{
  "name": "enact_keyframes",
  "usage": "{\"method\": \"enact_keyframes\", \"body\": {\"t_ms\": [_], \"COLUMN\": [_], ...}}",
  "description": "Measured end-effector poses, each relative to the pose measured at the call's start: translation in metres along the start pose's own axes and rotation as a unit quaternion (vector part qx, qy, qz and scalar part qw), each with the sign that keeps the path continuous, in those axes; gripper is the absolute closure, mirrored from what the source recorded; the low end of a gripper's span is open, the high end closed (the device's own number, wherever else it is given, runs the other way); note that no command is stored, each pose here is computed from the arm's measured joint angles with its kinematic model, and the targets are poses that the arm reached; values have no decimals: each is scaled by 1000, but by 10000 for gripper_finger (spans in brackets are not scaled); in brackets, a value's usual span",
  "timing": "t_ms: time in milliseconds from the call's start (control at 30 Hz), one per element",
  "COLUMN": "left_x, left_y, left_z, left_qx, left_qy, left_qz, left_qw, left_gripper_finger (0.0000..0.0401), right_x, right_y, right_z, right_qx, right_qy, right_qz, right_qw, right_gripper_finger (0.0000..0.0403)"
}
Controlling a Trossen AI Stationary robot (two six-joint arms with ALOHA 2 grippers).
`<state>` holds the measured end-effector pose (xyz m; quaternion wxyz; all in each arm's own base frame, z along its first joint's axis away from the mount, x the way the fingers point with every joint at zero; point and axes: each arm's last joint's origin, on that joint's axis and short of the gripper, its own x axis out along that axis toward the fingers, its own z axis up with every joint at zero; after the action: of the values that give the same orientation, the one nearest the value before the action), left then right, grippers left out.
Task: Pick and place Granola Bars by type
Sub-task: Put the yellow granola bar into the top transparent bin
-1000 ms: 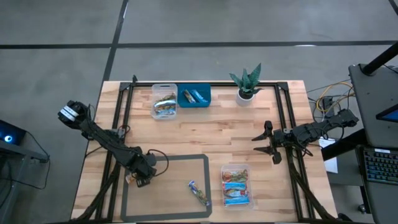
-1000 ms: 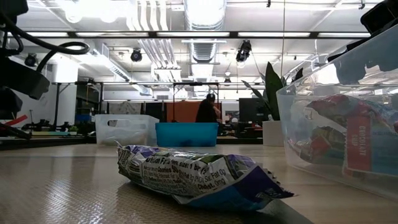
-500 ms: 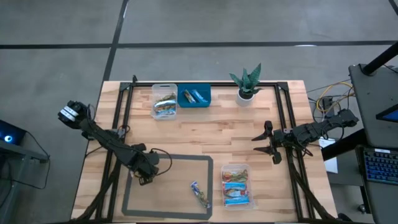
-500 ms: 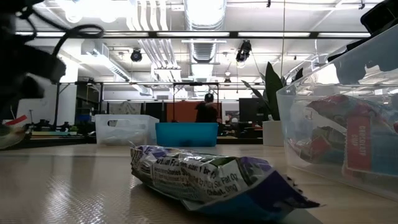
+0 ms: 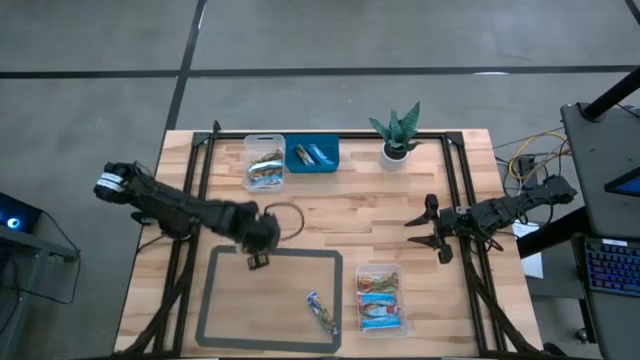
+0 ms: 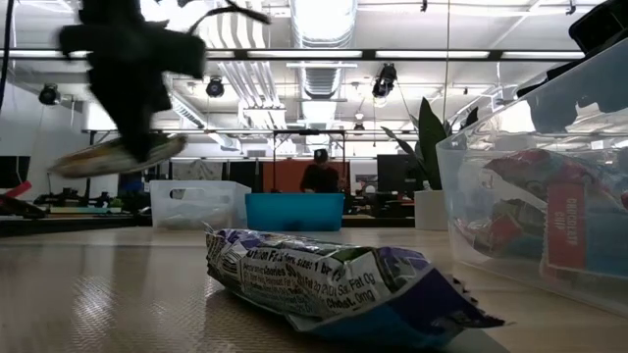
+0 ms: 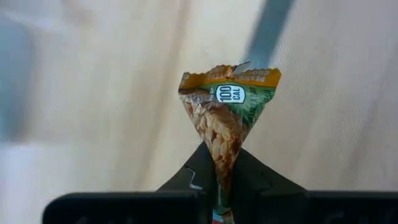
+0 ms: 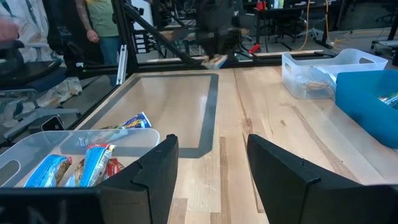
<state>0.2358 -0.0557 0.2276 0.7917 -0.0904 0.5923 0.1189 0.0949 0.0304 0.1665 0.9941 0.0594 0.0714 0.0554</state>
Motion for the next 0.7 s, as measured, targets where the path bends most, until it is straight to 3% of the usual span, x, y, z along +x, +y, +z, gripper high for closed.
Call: {"method": "enact_keyframes", "body": {"t_ms": [500,700], "left_x": [-35,-33], "left_y": [61,86], "left_z": [128,158], "left_qx": [25,54], "left_qy": [-69,-60], "left_qz": [53,68], "left_qw": [996,994], "left_gripper_finger": [395,396], "right_x": [0,0], "right_y": [0,0], "right_z": [0,0], "right_qx": [0,0], "right_qy": [0,0], "right_qz": [0,0], "right_qw": [1000,1000], "right_gripper_finger": [220,220]}}
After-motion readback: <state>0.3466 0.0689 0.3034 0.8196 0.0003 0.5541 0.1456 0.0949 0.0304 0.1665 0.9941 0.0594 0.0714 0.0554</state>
